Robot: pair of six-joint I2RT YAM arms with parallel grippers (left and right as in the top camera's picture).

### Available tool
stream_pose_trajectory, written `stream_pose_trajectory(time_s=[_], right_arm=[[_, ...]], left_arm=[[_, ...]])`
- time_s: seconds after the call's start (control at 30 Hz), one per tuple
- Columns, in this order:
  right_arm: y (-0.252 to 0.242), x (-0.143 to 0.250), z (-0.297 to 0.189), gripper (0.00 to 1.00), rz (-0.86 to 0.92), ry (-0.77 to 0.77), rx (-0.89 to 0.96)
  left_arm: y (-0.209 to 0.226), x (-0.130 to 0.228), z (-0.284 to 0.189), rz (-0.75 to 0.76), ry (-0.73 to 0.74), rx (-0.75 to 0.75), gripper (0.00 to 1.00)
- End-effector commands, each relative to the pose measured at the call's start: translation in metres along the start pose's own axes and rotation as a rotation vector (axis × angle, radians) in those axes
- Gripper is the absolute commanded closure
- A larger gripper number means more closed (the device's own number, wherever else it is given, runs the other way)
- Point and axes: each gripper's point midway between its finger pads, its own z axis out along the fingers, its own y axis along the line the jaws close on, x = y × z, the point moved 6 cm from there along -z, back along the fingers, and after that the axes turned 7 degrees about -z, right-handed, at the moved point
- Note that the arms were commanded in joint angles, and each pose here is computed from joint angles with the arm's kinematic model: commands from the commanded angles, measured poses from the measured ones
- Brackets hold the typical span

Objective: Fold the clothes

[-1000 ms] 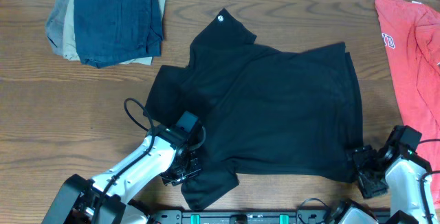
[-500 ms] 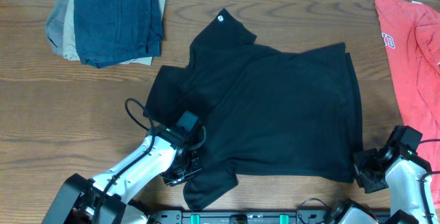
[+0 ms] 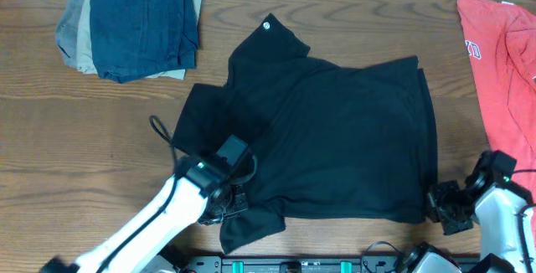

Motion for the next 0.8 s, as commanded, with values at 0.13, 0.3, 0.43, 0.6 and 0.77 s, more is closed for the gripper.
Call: stream_pose_trajectory(time_s=[0.13, 0.3, 0.43, 0.6, 0.77], right_arm=[[0.001, -0.019, -0.038, 0.98, 0.011, -0.105, 0.082], [0.008, -0.024, -0.053, 0.98, 0.005, -0.166, 0.029], [0.014, -0.027, -0.057, 0.99, -0.001, -0.197, -0.023], [0.026, -0.031, -0.058, 0.99, -0.014, -0.2, -0.103], [0.04, -0.039, -0.061, 0.99, -0.041, -0.252, -0.176]], left_arm=[[-0.009, 0.002, -0.037, 0.027, -0.141, 0.123, 0.94], [-0.005, -0.025, -0.061, 0.007, -0.429, 0.092, 0.94], [-0.008, -0.045, -0.071, -0.022, -0.594, 0.081, 0.94], [-0.028, -0.06, -0.072, 0.01, -0.664, 0.128, 0.94], [-0.042, -0.078, -0.068, 0.0, -0.74, 0.121, 0.94]])
